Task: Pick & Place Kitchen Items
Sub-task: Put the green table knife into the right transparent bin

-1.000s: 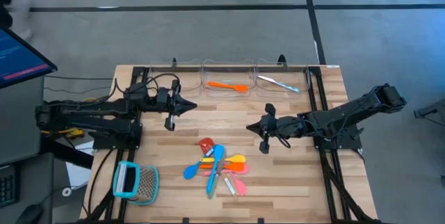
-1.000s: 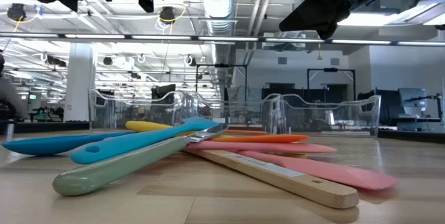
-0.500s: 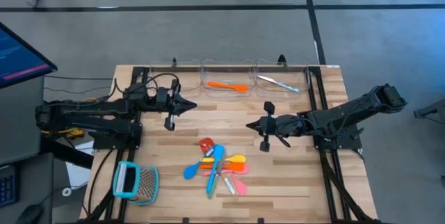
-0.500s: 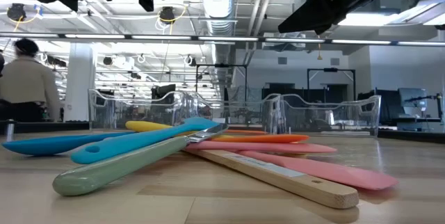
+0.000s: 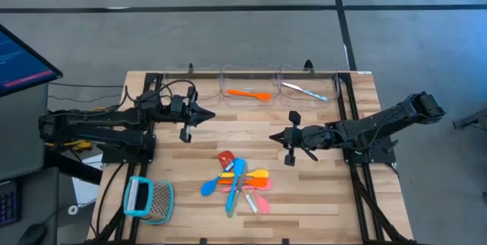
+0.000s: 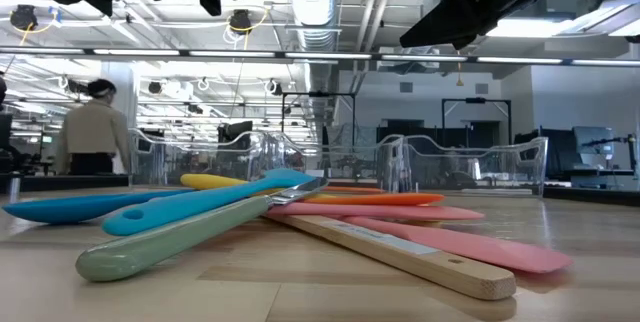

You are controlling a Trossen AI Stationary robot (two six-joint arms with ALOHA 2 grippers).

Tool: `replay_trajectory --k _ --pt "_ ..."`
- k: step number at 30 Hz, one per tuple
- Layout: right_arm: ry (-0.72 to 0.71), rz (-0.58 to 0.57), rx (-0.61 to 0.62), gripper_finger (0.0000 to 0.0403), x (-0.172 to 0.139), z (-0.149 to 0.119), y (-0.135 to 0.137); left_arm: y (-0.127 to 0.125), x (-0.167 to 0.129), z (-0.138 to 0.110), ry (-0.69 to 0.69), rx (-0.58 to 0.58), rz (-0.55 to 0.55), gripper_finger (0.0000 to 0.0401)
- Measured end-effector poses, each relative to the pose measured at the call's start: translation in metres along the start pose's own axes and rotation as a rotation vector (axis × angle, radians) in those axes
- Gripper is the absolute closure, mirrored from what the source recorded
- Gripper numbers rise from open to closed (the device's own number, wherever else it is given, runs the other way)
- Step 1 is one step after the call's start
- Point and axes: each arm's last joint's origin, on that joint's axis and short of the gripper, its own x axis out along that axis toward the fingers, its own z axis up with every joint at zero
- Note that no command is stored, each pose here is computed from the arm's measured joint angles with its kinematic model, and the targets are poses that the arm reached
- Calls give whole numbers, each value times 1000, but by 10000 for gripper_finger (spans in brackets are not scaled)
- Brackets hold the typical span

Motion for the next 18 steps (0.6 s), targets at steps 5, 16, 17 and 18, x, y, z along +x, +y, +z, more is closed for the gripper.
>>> replay_trajectory --k 5,16,17,18 --pt "0 0 0 403 0 0 0 0 0 0 0 -9 -2 397" --pt "-67 51 -25 403 -2 14 3 -20 4 1 -2 -83 -103 398" --pt "-82 66 -27 403 -4 19 4 -25 4 1 -2 -86 -127 398" --pt "-96 75 -25 403 -5 24 6 -30 5 1 -2 -89 -148 398"
